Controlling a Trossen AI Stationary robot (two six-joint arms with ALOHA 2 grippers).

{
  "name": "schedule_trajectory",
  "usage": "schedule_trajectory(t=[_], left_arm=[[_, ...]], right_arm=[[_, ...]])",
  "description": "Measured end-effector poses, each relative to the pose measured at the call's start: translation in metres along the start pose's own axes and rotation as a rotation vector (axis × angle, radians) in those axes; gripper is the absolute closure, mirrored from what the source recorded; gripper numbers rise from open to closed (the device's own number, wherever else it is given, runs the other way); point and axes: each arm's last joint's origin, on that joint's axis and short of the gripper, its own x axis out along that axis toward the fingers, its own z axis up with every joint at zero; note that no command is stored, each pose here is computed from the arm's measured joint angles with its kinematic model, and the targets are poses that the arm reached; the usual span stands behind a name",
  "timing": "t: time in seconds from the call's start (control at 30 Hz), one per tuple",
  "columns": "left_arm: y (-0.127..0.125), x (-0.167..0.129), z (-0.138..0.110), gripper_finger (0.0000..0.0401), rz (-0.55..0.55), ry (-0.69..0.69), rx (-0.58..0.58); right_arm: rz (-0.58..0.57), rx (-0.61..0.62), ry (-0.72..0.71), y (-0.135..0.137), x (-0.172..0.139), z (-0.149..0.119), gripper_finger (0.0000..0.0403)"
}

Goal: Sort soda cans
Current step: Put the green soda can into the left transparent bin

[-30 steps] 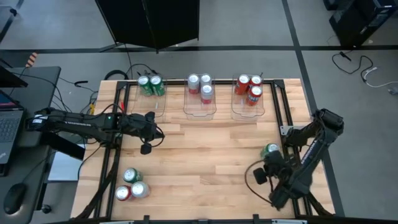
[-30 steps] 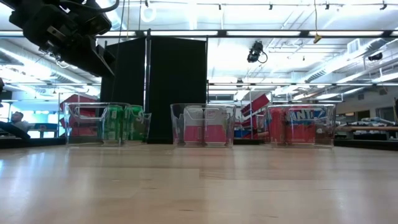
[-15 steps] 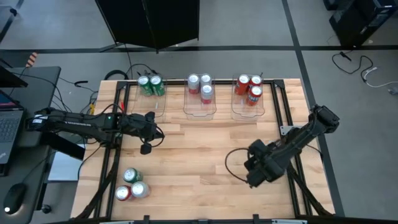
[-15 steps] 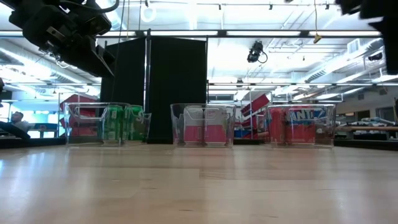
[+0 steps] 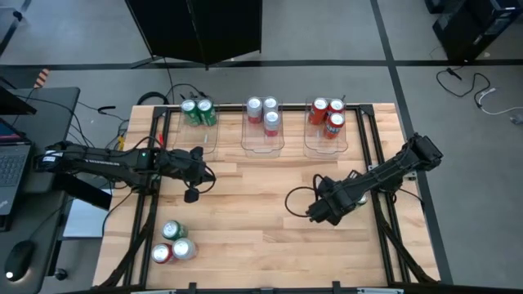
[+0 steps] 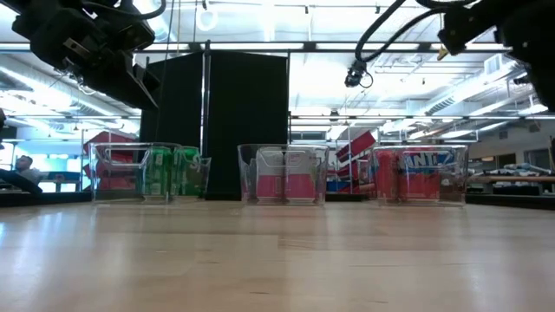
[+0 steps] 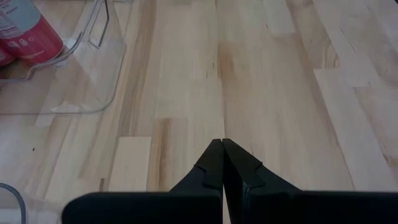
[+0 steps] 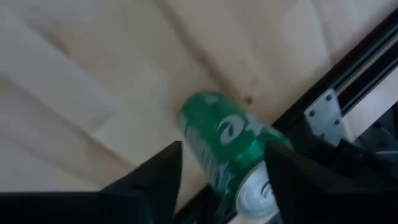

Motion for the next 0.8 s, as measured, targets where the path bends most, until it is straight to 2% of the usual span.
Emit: schedule_trajectory(t=[0.1, 0.23, 0.27, 0.43, 0.63, 0.8], left_arm=[[0.0, 0.0, 0.0, 0.04, 0.0, 0.002, 0.0], [0.0, 0.0, 0.0, 0.04, 0.0, 0.002, 0.0], [0.0, 0.0, 0.0, 0.04, 0.0, 0.002, 0.0], [0.0, 0.0, 0.0, 0.04, 0.0, 0.003, -0.003], [0.0, 0.0, 0.0, 0.04, 0.0, 0.003, -0.004], [0.0, 0.0, 0.0, 0.04, 0.001, 0.003, -0.004]], right_arm=[[0.024, -0.022, 0.054, 0.003, 0.0, -0.007, 0.0252], [0.048, -0.064, 0.117, 0.01, -0.001, -0.026, 0.0366], [0.05, -0.076, 0.127, 0.012, -0.001, -0.032, 0.0384], [0.047, -0.053, 0.185, 0.019, -0.001, -0.061, 0.0388], [-0.002, 0.114, 0.127, 0.023, 0.002, -0.09, 0.0399], [-0.098, 0.25, 0.062, 0.02, 0.023, -0.108, 0.0402]])
